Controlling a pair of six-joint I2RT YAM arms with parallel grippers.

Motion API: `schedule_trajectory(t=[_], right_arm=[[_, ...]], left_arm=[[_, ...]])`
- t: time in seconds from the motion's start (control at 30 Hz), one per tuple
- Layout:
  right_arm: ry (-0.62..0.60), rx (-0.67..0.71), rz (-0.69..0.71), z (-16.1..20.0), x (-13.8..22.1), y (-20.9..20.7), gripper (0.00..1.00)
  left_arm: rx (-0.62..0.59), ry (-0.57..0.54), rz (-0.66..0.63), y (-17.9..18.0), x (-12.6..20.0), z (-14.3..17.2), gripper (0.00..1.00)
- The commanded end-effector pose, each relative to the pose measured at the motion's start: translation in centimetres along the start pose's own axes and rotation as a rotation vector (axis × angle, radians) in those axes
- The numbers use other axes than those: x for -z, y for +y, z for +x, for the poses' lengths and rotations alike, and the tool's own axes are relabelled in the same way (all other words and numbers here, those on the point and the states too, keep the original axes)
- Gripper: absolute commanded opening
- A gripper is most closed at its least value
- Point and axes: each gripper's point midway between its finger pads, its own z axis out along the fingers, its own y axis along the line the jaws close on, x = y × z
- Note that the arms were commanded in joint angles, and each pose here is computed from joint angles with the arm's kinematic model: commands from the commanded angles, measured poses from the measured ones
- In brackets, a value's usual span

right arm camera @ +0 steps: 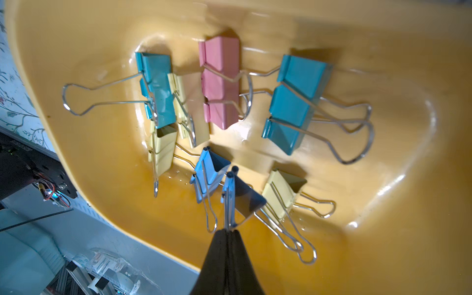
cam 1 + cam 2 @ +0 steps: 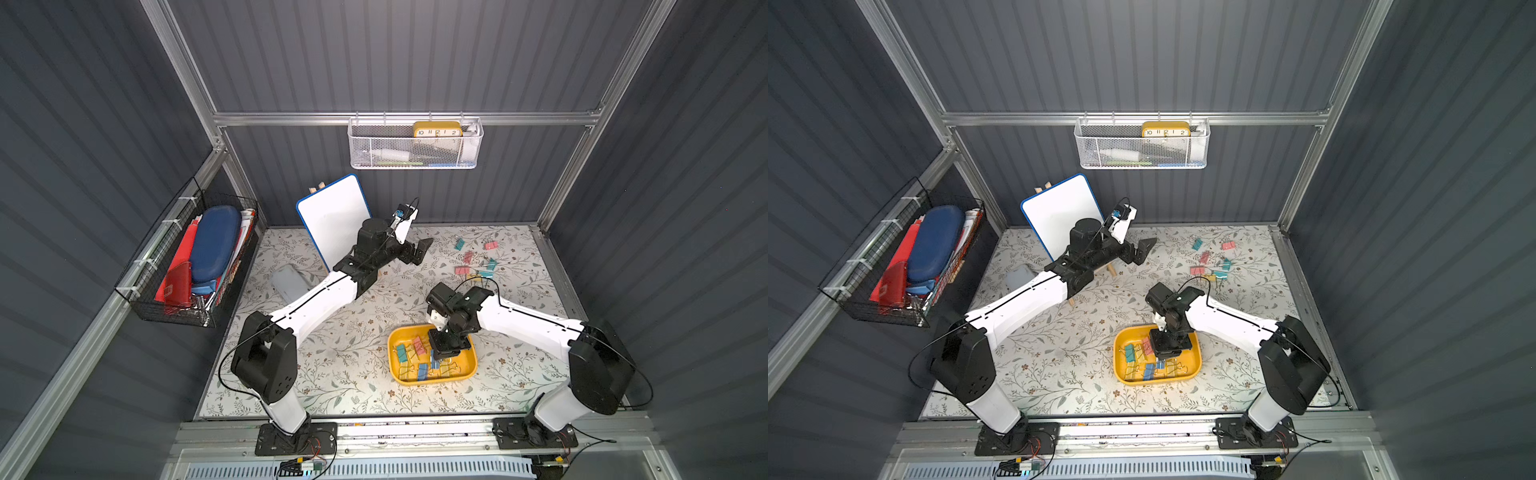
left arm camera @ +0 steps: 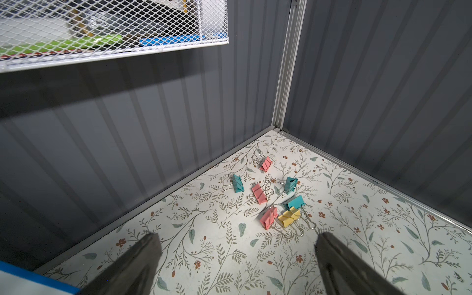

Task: Put the binder clips in the storage box
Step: Place the binder clip in the storage box, then pick up the binder clip at the center of the board.

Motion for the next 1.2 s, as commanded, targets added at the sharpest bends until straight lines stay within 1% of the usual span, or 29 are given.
schedule_trajectory(t=[0.0, 0.07, 0.2, 0.3, 0.47, 0.53, 0.63, 0.67, 0.7, 0.77, 0.83, 0.9, 0.93, 1.07, 1.1, 1.17], right_arm=[[-0.160, -0.015, 0.051, -2.4, 2.6, -0.4, 0.08], [-0.198, -0.022, 0.097, -3.3, 3.0, -1.1, 0.08], [-0.163, -0.058, 0.154, -4.0, 2.4, -2.0, 0.08], [-0.146, -0.050, 0.120, -4.7, 1.7, -1.0, 0.08], [-0.129, -0.055, 0.145, -5.6, 0.6, -1.1, 0.10], [-0.113, -0.054, 0.133, -5.6, 0.4, -0.8, 0.13], [-0.117, -0.056, 0.115, -5.8, 0.4, -0.4, 0.23], [-0.131, -0.054, 0.107, -5.9, 0.8, -0.2, 0.27], [-0.148, -0.054, 0.103, -6.1, 1.2, -0.1, 0.29], [-0.210, -0.059, 0.097, -6.8, 2.7, -0.1, 0.30], [-0.304, -0.063, 0.071, -8.1, 5.1, -0.2, 0.32], [-0.399, -0.100, 0.047, -9.6, 7.6, -1.1, 0.33], [-0.473, -0.140, 0.036, -10.9, 9.2, -2.1, 0.34], [-0.704, -0.357, -0.006, -15.0, 14.1, -7.4, 0.37], [-0.755, -0.411, 0.007, -15.9, 15.1, -9.1, 0.38], [-0.811, -0.515, 0.034, -17.2, 16.3, -11.7, 0.39]], left_arm=[[0.011, -0.011, 0.002, -0.1, 0.0, -0.1, 0.99], [0.010, -0.011, 0.002, -0.1, 0.0, -0.1, 0.99], [0.010, -0.014, 0.000, -0.1, 0.1, -0.3, 0.99], [0.008, -0.011, -0.006, 0.0, 0.1, -0.2, 0.99], [0.005, -0.012, -0.012, 0.1, 0.2, -0.3, 0.99], [0.003, -0.010, -0.015, 0.2, 0.2, -0.1, 0.99], [0.004, -0.012, -0.013, 0.1, 0.2, -0.2, 0.99], [0.006, -0.011, -0.012, 0.1, 0.1, -0.2, 0.99], [0.004, -0.013, -0.011, 0.1, 0.1, -0.3, 0.99], [0.007, -0.014, -0.011, 0.1, 0.1, -0.3, 0.99], [0.009, -0.015, -0.013, 0.1, 0.2, -0.3, 0.99], [0.010, -0.022, -0.017, 0.2, 0.4, -0.6, 0.99], [0.009, -0.029, -0.015, 0.1, 0.5, -0.8, 0.99], [-0.003, -0.053, -0.010, -0.1, 1.2, -1.6, 0.99], [-0.006, -0.057, -0.009, -0.1, 1.3, -1.8, 0.99], [-0.012, -0.060, -0.009, -0.2, 1.4, -1.9, 0.99]])
